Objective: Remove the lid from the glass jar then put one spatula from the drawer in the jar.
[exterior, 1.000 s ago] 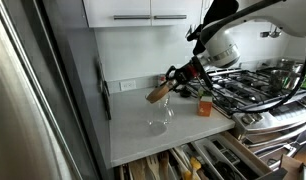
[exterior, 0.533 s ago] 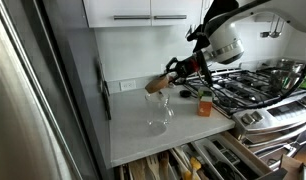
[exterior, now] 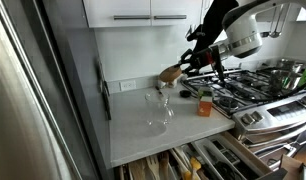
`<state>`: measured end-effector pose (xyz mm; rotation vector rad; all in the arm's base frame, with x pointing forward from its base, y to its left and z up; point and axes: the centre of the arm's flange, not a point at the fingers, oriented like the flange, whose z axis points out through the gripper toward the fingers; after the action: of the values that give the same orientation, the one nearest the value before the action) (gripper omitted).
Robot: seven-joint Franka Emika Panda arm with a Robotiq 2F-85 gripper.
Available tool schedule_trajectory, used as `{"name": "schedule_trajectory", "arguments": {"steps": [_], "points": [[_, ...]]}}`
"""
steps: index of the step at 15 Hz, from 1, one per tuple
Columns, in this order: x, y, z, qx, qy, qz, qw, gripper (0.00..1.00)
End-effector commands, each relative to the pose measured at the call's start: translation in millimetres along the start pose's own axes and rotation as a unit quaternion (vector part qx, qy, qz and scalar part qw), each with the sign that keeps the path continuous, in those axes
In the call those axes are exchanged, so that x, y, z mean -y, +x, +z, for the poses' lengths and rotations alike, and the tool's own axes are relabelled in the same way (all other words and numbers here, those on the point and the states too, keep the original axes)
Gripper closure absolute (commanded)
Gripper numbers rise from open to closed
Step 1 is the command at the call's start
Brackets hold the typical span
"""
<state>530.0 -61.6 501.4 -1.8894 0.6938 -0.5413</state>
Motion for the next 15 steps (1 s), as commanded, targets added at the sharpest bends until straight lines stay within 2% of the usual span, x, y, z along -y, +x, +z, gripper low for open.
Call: {"name": "schedule_trajectory", "arguments": {"steps": [1,5,11,15], "points": [[-33.5,1.7,-15.3,-0.032,-0.010,-0.009,0.9994,0.86],[-65.9,8.4,-3.4,-0.036,-0.051,0.008,0.9980,0.86],[-111.5,10.9,41.7,0.000,-0.085,0.053,0.9949,0.86],[-136.9,14.9,56.6,-0.004,-0.122,0.100,0.9875,0.86]]}}
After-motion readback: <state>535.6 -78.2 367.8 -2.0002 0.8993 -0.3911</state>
